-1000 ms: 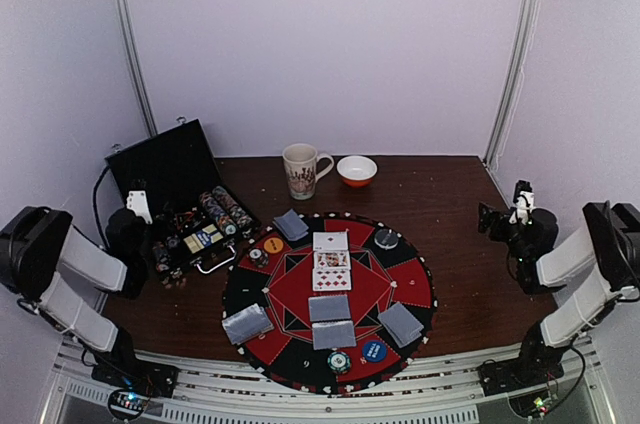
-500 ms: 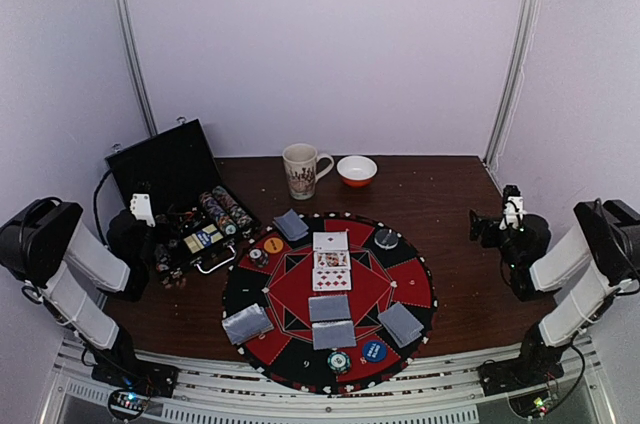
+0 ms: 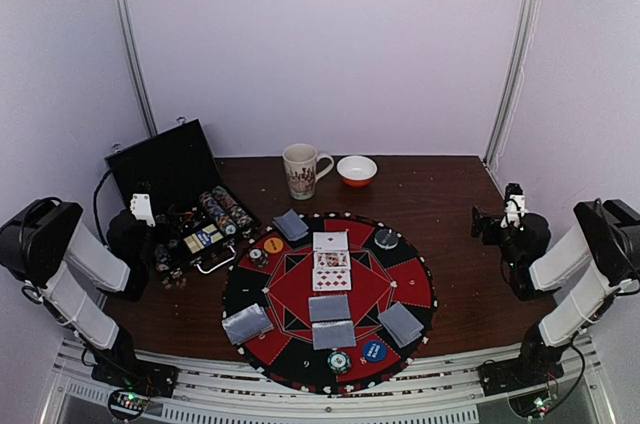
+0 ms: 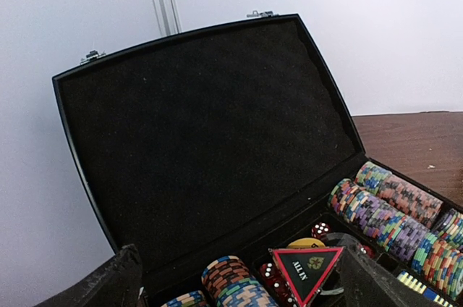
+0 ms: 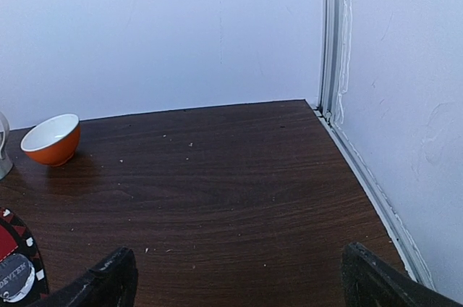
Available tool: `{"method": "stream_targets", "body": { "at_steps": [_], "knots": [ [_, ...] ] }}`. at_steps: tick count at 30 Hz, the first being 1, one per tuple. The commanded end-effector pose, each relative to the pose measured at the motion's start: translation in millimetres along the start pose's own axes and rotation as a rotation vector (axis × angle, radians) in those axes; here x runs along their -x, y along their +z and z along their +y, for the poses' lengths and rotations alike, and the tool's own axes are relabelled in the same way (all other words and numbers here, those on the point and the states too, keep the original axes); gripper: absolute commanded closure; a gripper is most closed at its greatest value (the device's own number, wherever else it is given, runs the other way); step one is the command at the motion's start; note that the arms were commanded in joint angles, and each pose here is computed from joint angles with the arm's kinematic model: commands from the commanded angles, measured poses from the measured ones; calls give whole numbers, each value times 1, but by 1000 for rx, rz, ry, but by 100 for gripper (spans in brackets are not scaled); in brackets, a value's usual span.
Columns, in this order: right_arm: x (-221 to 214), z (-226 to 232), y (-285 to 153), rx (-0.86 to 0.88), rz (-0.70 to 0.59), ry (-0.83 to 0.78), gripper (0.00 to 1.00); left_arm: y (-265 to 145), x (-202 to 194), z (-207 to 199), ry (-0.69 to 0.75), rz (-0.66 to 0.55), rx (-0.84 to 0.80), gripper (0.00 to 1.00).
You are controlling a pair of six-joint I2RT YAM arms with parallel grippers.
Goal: Distribute texas hold em gaming equipment
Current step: Reset both arms
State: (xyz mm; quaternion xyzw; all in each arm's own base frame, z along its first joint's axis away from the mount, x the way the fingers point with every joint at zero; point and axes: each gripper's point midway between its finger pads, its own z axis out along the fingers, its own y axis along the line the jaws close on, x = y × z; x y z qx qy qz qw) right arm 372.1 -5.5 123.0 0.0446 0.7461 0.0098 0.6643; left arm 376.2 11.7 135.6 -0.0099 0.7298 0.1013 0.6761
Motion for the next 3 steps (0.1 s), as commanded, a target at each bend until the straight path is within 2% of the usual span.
{"method": "stream_targets", "body": {
  "at_steps": [1, 3],
  "knots": [
    [10, 0, 3, -12, -33, -3, 0, 2, 20, 4, -7, -75, 8, 2],
    [10, 0, 3, -11, -33, -3, 0, 1, 20, 4, -6, -74, 9, 2]
  ]
}}
